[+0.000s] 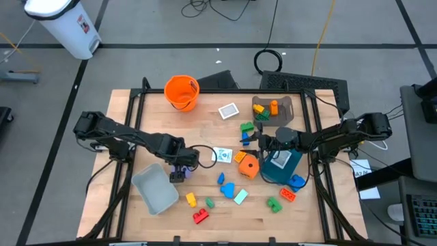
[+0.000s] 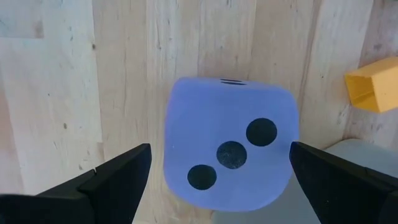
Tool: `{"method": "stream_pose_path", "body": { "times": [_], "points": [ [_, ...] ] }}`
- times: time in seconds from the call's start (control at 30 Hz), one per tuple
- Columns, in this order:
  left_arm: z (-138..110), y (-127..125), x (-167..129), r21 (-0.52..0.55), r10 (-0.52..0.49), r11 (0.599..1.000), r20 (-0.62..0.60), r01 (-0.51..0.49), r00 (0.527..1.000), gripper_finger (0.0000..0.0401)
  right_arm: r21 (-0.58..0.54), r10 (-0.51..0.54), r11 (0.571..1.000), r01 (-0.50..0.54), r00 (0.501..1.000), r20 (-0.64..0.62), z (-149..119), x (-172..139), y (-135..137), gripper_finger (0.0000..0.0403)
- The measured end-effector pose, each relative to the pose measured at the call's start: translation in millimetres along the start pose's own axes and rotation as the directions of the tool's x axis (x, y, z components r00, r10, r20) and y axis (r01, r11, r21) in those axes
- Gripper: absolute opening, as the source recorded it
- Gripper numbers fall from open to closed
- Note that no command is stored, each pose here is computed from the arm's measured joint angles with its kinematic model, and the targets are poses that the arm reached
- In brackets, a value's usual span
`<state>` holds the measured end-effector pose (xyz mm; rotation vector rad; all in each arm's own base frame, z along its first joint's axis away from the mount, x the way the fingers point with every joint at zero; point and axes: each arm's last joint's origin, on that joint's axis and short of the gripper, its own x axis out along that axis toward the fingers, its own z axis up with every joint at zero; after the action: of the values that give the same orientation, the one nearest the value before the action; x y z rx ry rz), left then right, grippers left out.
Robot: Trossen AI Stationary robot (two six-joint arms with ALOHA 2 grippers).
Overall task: Pick & Place Toys
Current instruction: Put the purple dice into the gray bin
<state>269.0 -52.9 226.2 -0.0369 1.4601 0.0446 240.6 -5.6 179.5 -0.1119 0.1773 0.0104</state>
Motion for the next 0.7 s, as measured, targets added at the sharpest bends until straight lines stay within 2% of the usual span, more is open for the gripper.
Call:
{"method": "stream_pose_path", "body": {
  "times": [0.37, 0.7],
  "points": [
    [6.1, -4.5, 14.9, -0.013, -0.052, 0.999, -0.056, 0.051, 0.997, 0.0388, 0.0, 0.001, 1.0, -0.001, 1.0, -0.007, -0.8, -0.1, 0.1, 0.0171],
    [9.5, -5.1, 16.1, -0.008, -0.058, 0.998, -0.023, 0.058, 0.998, 0.0388, 0.0, 0.001, 1.0, -0.001, 1.0, -0.008, -0.8, -0.1, 0.1, 0.0171]
  ]
}}
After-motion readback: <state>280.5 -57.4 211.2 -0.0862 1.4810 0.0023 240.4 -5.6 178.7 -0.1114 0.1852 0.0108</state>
